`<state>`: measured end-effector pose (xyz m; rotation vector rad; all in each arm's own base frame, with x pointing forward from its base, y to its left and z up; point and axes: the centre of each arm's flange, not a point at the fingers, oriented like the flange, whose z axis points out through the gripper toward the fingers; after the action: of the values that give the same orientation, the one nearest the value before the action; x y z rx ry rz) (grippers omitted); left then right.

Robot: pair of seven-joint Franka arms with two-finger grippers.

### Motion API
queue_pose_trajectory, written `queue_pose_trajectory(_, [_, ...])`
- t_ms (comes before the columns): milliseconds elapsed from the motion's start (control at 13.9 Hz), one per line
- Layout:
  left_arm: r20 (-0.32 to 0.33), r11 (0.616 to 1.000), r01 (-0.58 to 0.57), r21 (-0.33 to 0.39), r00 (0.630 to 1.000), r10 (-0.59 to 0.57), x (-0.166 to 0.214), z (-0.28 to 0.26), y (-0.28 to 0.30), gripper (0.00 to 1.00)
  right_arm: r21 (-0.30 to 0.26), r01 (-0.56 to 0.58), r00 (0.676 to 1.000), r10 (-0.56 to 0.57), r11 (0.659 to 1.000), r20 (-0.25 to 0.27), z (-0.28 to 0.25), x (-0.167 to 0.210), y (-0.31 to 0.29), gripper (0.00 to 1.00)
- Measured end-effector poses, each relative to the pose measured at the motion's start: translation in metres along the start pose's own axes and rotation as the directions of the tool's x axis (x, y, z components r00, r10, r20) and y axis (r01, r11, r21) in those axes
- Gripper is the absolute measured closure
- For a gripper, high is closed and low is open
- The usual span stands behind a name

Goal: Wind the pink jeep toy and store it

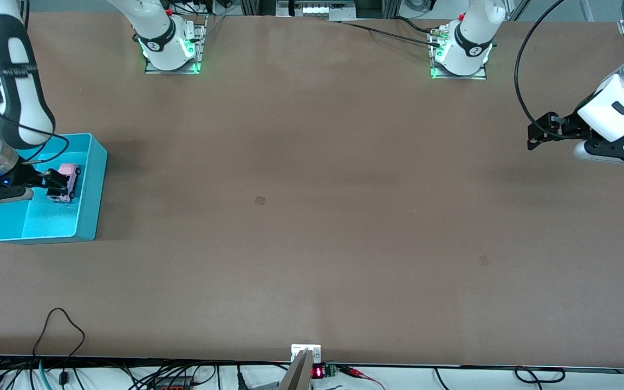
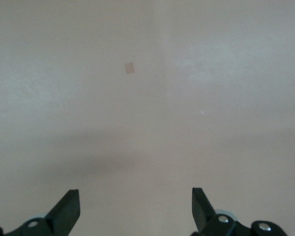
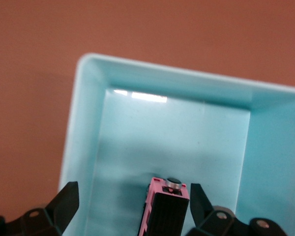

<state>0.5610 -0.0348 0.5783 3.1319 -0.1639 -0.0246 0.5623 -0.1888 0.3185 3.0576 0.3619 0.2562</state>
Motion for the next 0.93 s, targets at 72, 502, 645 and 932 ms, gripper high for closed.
queue_pose_trajectory(72, [0.0,1.0,0.0,0.0,1.0,0.0,0.0,0.0,0.0,0.0,0.008,0.012,1.0,-0.011,1.0,-0.016,-0.015,0.007,-0.002,0.0])
queue_pose_trajectory(502, [0.0,1.0,0.0,0.0,1.0,0.0,0.0,0.0,0.0,0.0,0.095,-0.011,1.0,0.011,0.995,0.006,-0.078,0.041,-0.037,0.0])
queue_pose_trajectory(645, [0.0,1.0,0.0,0.0,1.0,0.0,0.0,0.0,0.0,0.0,0.101,-0.053,0.998,0.049,0.993,0.036,-0.103,0.053,-0.062,0.0])
queue_pose_trajectory(932, [0.0,1.0,0.0,0.0,1.0,0.0,0.0,0.0,0.0,0.0,0.111,-0.133,0.989,0.125,0.985,0.075,-0.164,0.064,-0.11,0.0])
